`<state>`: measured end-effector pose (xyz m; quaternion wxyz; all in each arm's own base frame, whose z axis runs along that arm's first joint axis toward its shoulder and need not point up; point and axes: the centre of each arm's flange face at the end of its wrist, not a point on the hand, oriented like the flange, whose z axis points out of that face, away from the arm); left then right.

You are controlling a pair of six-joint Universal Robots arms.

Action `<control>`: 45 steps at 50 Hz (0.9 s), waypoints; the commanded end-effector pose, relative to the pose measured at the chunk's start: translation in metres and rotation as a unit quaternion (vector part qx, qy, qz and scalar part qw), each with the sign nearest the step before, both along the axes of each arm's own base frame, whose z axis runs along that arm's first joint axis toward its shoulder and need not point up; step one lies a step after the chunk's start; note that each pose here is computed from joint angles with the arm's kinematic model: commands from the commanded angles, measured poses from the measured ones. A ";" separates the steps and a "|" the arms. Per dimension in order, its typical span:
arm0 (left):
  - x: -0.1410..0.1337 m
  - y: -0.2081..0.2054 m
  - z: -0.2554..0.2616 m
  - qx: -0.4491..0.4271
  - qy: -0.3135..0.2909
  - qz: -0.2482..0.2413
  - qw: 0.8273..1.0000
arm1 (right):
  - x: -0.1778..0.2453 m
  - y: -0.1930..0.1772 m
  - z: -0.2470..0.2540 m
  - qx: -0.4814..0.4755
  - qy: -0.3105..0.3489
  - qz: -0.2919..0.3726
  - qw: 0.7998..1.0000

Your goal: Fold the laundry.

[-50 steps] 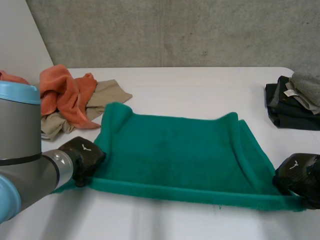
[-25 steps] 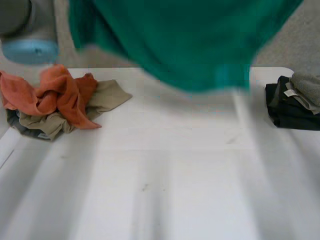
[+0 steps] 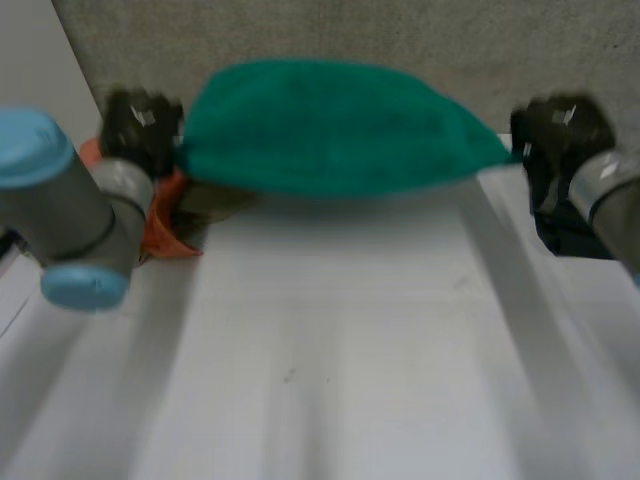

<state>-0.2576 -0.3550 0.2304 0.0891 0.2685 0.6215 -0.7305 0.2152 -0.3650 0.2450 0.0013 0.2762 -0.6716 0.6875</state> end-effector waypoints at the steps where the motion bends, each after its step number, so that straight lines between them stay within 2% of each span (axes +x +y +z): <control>1: 0.006 0.011 -0.077 0.077 -0.080 -0.029 0.993 | -0.017 0.016 -0.071 0.102 0.059 0.002 0.993; 3: 0.012 0.007 -0.092 0.091 -0.105 -0.019 0.990 | -0.024 0.017 -0.083 0.118 0.070 -0.003 0.991; 9: 0.026 -0.005 -0.104 0.098 -0.133 -0.004 0.986 | -0.034 0.017 -0.089 0.132 0.072 -0.016 0.988; 26: 0.042 -0.019 -0.105 0.100 -0.100 0.002 0.990 | -0.042 0.016 -0.090 0.146 0.066 -0.028 0.987; 36: 0.044 -0.017 -0.101 0.110 -0.094 -0.030 0.989 | -0.040 0.019 -0.092 0.153 0.069 -0.023 0.986; 45: 0.041 -0.010 -0.106 0.153 -0.103 -0.056 0.981 | -0.039 0.019 -0.092 0.153 0.069 -0.022 0.986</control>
